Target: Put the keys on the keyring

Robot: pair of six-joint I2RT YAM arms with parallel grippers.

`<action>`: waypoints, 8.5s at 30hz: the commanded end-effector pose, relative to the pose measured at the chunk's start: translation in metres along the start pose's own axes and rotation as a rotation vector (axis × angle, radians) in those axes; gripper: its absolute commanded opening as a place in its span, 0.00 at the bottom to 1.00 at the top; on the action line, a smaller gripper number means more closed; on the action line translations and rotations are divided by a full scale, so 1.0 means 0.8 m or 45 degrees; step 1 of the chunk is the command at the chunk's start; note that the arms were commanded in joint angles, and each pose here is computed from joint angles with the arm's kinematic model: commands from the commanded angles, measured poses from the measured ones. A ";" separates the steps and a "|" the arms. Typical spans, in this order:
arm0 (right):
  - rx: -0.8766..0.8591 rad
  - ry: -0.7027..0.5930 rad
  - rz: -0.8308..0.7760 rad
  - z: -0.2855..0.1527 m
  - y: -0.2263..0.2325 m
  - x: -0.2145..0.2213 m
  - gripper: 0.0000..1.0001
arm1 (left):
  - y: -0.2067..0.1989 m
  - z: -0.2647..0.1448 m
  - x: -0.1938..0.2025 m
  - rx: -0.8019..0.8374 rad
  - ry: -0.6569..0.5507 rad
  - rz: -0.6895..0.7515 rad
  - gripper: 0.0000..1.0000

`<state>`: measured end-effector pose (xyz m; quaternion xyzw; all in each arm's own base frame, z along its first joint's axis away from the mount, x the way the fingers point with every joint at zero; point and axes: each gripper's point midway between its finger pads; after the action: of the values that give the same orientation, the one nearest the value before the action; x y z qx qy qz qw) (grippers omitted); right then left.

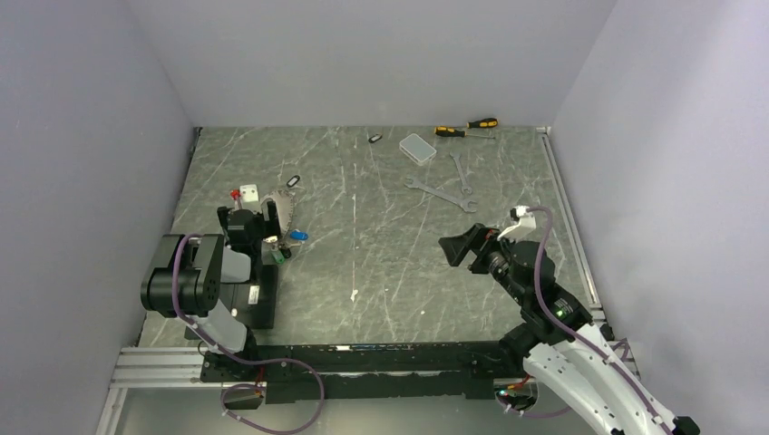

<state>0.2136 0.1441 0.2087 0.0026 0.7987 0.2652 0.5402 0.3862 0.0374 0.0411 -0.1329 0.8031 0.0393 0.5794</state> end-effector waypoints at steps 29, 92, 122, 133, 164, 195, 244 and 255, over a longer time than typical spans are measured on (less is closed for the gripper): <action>0.032 -0.042 -0.136 -0.005 -0.005 -0.018 1.00 | -0.078 0.109 -0.099 -0.076 0.639 -0.630 0.79; -0.228 -0.052 0.068 -0.112 0.043 -0.040 1.00 | -0.560 0.134 0.057 0.746 0.905 -0.520 0.85; -0.229 -0.025 -0.038 -0.106 0.040 -0.032 1.00 | -0.576 0.080 -0.051 0.553 0.223 0.127 0.56; -0.214 -0.011 -0.053 -0.100 0.035 -0.024 1.00 | -0.585 0.120 -0.025 0.541 0.198 0.014 0.49; -0.199 0.005 -0.067 -0.096 0.032 -0.021 1.00 | -0.594 0.085 -0.068 0.695 0.124 -0.008 0.00; -0.184 0.028 -0.121 -0.079 0.041 -0.039 1.00 | -0.386 -0.358 0.155 0.861 0.891 0.477 0.00; -0.891 0.314 -0.933 0.406 0.270 0.133 0.81 | -0.088 -0.345 -0.169 0.076 0.119 0.135 0.95; -0.871 0.290 -1.029 0.476 0.303 0.181 0.69 | -0.098 -0.341 -0.162 0.115 0.155 0.160 0.96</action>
<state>0.4109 0.5344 0.0642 -0.4972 0.6826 0.2864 0.4527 0.1896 -0.0718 0.2557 -0.0544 0.8476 0.0422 0.5262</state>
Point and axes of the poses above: each gripper's point midway between its finger pads, its own z axis out along the fingers, its own y axis along the line the jaws close on, x = y × z, and after that the axes turned 10 degrees about -z, right-handed
